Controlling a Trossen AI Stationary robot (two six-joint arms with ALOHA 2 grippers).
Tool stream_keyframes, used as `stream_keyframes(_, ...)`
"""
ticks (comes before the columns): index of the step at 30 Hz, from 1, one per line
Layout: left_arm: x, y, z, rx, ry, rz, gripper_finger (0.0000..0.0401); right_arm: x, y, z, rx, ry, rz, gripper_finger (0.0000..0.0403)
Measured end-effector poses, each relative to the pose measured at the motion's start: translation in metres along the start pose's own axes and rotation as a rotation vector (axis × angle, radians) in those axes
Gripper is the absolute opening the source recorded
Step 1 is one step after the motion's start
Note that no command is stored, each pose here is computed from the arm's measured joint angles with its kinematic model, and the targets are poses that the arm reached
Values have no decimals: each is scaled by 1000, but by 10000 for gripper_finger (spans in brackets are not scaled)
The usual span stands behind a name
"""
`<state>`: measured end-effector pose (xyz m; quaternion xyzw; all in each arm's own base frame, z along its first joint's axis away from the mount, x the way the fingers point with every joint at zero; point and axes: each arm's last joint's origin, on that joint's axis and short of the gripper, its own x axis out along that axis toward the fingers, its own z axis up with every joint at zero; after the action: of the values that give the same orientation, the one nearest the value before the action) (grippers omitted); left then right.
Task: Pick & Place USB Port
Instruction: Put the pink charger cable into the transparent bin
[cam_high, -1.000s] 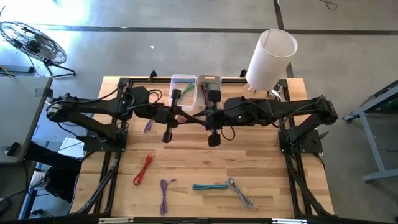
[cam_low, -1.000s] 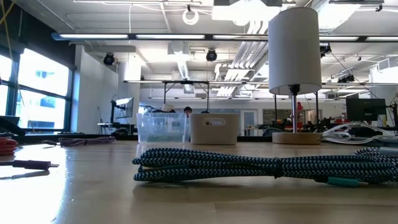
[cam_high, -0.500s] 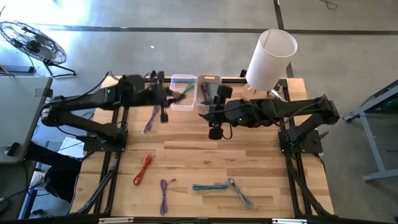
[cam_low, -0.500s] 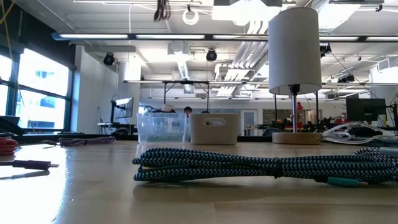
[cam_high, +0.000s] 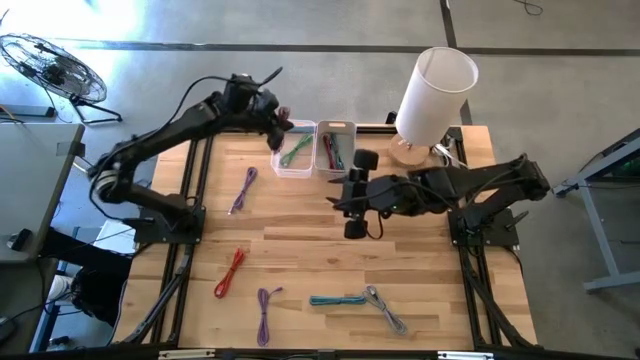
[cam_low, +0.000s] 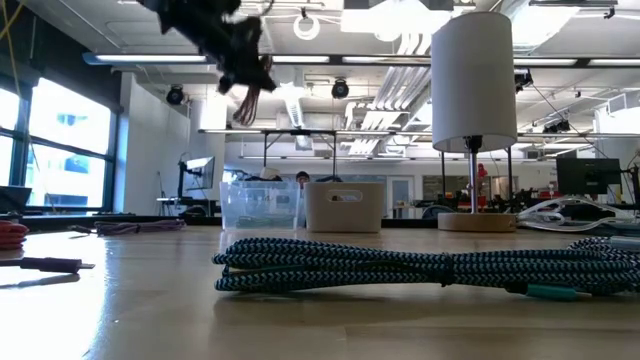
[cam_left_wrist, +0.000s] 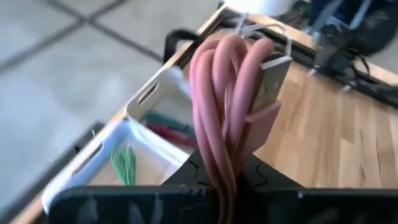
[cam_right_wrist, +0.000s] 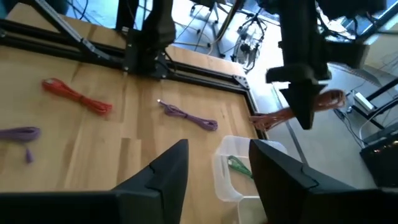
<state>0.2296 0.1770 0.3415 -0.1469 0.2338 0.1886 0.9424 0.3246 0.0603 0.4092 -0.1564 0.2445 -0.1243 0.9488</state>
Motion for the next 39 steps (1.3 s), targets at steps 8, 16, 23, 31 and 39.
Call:
stream_keyframes(8, 44, 22, -16, -97, 114, -13, 6, -9, 6, -2, 4, 20, 30, 134)
stream_keyframes(16, 77, 40, -34, -137, 205, 0, 6, -10, 8, -2, 0, 19, 43, 118)
stream_keyframes(23, 85, 45, -36, -122, 198, -31, 52, -10, 8, -2, 14, 20, 34, 132)
stream_keyframes(31, 85, 45, -37, -101, 204, -31, 96, -10, 8, -2, 4, 20, 34, 164)
stream_keyframes(39, 84, 45, -42, -104, 252, -34, 101, -10, 8, -2, 2, 24, 35, 174)
